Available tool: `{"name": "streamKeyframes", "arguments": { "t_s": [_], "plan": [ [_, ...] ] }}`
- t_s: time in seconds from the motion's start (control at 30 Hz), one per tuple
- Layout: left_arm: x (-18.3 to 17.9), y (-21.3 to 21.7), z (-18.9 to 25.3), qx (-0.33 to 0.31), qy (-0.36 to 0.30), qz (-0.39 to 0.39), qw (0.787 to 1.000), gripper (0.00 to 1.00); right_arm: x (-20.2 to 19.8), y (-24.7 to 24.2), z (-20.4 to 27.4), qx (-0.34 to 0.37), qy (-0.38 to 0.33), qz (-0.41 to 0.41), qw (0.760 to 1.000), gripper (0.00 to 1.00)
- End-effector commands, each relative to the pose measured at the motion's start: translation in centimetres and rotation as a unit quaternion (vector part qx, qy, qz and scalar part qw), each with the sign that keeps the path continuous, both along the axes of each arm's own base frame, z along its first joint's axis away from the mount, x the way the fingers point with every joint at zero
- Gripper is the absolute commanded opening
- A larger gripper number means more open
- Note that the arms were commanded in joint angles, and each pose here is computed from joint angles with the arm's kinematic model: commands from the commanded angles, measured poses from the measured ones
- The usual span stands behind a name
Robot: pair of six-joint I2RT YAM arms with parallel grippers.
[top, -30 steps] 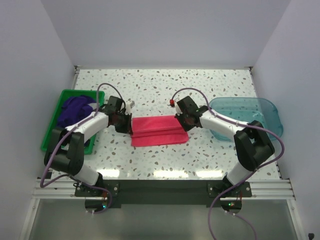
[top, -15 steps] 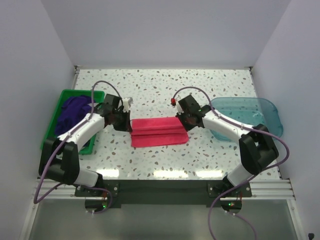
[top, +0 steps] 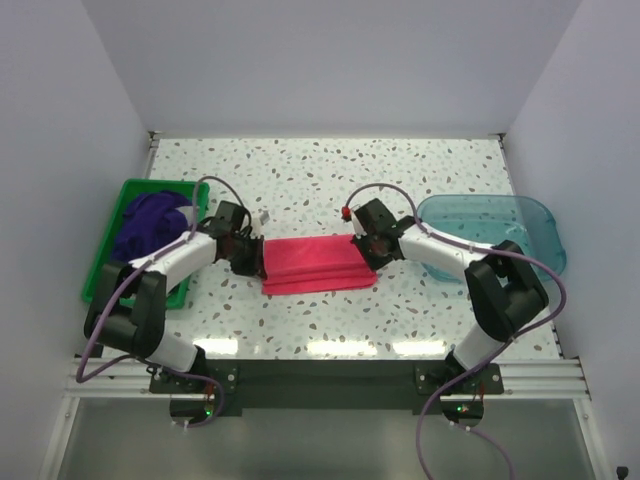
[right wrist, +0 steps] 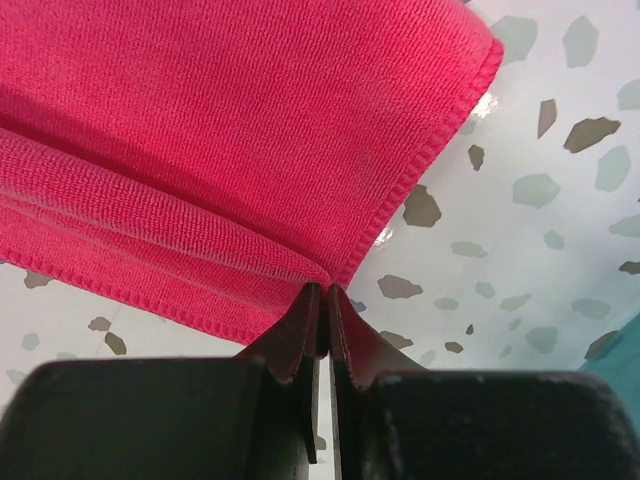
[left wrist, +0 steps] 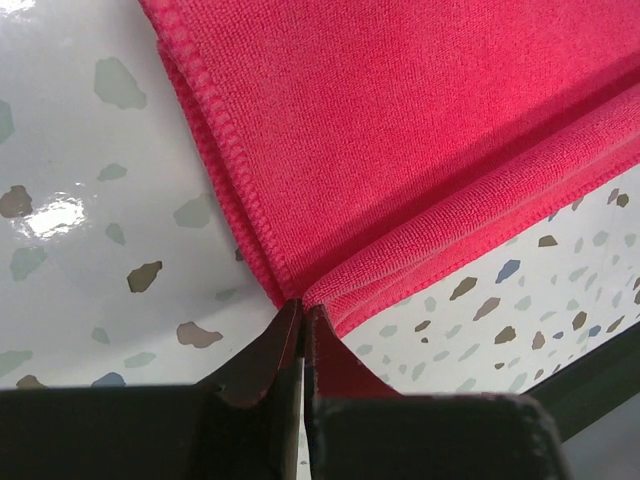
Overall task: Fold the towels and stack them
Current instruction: Fold the towel
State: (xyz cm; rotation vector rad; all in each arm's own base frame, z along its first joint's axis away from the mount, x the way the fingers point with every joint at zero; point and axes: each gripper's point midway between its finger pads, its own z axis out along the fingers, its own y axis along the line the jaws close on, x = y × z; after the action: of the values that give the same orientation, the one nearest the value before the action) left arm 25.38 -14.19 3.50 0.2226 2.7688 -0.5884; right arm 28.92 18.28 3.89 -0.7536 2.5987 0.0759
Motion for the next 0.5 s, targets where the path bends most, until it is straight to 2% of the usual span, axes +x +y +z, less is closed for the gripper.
{"name": "streamKeyframes", "arguments": {
  "t_s": [0.0, 0.03, 0.13, 0.2, 0.37, 0.47],
  "plan": [
    [0.4, -0.9, 0.2, -0.012, -0.015, -0.002, 1.0, 0.07, -0.1, 0.3, -0.4, 0.009, 0.001, -0.006, 1.0, 0.03],
    [0.2, -1.0, 0.2, -0.012, -0.016, -0.006, 1.0, 0.09, -0.2, 0.4, -0.4, 0.011, 0.003, -0.005, 1.0, 0.05],
    [-0.4, -1.3, 0.6, -0.018, -0.014, -0.006, 1.0, 0.19, -0.9, 0.8, -0.1, 0.026, 0.011, 0.0, 1.0, 0.19],
    [-0.8, -1.3, 0.9, -0.023, -0.015, -0.003, 1.0, 0.28, -1.6, 1.0, 0.4, 0.035, 0.016, 0.003, 0.999, 0.25],
    [-2.1, -1.3, 2.8, -0.041, -0.028, 0.01, 0.999, 0.6, -3.9, 1.3, 1.8, 0.067, 0.027, 0.006, 0.997, 0.41],
    [-2.2, -1.4, 4.4, -0.057, -0.051, 0.018, 0.997, 0.72, -5.1, 1.4, 3.0, 0.089, 0.024, 0.002, 0.996, 0.47]
  ]
}}
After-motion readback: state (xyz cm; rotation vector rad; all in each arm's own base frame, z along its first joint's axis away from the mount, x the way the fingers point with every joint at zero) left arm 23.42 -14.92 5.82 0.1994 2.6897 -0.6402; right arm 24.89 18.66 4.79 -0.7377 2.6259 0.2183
